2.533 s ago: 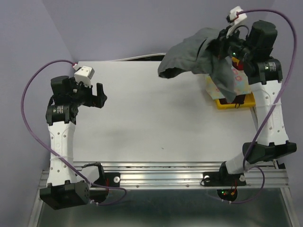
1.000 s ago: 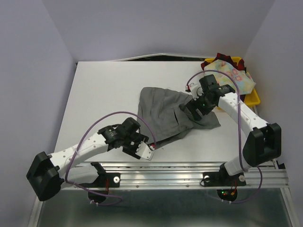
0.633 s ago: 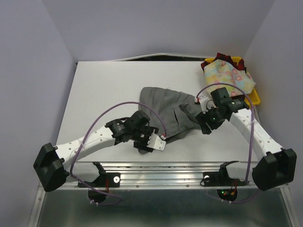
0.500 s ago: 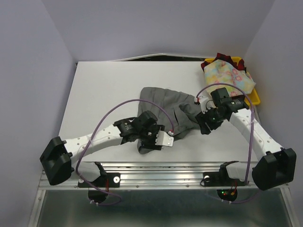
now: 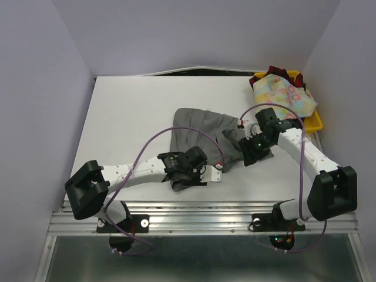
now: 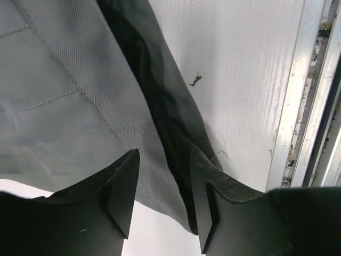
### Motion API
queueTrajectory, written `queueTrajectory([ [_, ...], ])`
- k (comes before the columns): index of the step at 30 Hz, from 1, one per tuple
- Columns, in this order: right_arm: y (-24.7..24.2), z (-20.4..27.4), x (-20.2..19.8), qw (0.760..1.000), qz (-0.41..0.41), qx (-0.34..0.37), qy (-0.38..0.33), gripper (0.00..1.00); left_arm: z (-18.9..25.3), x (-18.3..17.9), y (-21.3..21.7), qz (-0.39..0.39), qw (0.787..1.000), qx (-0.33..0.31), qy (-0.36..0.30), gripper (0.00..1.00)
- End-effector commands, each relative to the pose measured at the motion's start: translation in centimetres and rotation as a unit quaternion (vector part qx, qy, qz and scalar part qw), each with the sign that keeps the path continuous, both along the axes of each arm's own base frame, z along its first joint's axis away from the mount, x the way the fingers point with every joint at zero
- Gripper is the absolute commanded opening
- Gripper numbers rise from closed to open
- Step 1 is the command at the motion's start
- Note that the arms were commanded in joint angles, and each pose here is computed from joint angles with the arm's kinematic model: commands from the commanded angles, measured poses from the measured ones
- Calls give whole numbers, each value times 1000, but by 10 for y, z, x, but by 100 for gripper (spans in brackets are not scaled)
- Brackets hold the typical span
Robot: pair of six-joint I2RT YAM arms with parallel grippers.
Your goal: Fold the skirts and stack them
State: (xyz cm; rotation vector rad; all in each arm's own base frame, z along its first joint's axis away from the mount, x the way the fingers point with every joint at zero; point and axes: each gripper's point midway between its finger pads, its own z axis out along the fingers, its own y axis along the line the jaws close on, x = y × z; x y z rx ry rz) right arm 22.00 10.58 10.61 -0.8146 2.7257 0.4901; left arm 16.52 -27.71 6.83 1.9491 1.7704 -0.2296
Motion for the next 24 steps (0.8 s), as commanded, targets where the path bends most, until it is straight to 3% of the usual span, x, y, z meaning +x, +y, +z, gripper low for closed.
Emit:
queueTrajectory([
  [1,9,6,24,999,-23,22,-28,49,16,13,-1,30,999,-15,-28,52],
  [6,23,-3,29,997,-42,57,-14,47,10,23,8,53,998,1,-17,33],
  [15,29,-33,47,995,-72,67,-20,48,23,73,17,128,991,-13,-19,1],
  [17,35,-31,64,993,-82,78,-39,48,27,81,21,138,990,-19,-21,0],
  [20,42,-27,79,991,-83,95,-52,37,31,75,22,129,991,-29,6,2],
  [22,51,-16,95,987,-85,117,-65,24,34,68,22,119,992,-37,19,12],
  [23,55,-17,99,987,-89,122,-60,19,39,64,22,115,992,-46,23,25],
  [24,60,-14,105,985,-93,136,-60,10,41,56,20,104,992,-54,40,32],
])
